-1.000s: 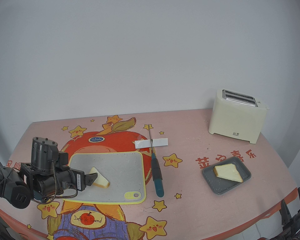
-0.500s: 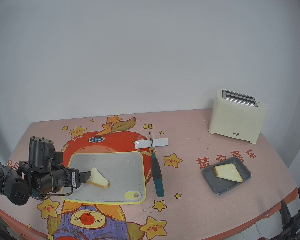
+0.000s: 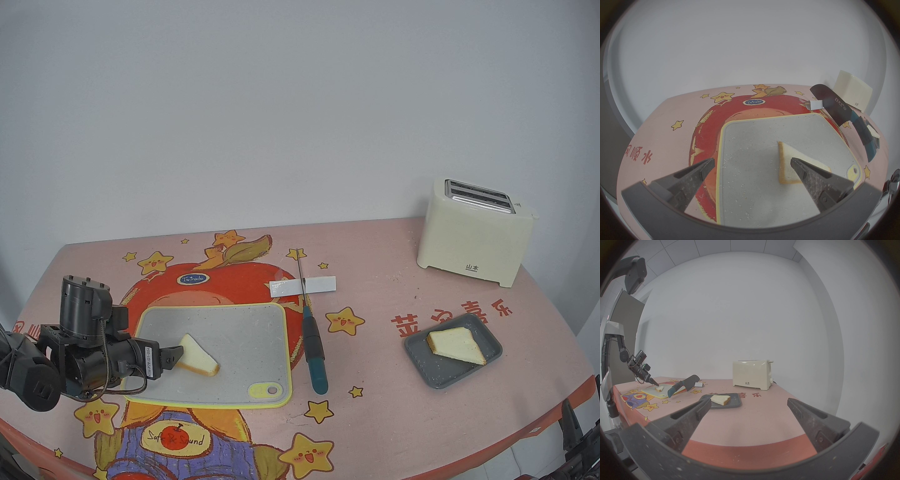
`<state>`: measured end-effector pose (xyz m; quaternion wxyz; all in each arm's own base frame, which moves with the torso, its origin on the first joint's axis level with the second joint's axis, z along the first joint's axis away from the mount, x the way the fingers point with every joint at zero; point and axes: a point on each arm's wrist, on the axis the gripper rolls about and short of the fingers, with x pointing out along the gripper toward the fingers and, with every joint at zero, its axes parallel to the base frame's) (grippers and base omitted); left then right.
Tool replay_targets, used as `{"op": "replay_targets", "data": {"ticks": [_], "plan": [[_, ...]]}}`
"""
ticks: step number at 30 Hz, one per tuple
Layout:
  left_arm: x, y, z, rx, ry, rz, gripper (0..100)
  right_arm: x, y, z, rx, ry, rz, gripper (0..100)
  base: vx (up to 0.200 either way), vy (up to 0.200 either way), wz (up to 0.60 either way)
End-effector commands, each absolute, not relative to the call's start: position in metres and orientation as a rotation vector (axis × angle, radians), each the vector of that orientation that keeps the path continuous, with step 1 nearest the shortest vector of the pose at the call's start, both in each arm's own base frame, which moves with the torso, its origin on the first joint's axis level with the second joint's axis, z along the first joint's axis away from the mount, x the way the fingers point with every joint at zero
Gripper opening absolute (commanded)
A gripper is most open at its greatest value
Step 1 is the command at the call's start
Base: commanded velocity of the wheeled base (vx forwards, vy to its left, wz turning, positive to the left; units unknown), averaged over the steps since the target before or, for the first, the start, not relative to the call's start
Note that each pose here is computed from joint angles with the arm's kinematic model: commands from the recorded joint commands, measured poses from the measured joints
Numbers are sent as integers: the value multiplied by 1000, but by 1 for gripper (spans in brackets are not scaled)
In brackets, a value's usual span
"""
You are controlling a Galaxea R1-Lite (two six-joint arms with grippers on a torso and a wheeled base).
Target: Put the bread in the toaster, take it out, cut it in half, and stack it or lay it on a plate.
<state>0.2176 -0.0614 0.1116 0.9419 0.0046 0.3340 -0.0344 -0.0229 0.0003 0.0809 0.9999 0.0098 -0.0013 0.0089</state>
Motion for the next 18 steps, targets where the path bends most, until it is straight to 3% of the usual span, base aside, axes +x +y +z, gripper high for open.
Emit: {"op": "replay_targets", "data": {"ticks": [1,18], "plan": [[219,-62,107,14,700,-68,100,-23,0,76,20,-1,18,100,0,0,0],[220,-63,105,19,707,-67,100,-23,0,76,20,-1,18,100,0,0,0]]}}
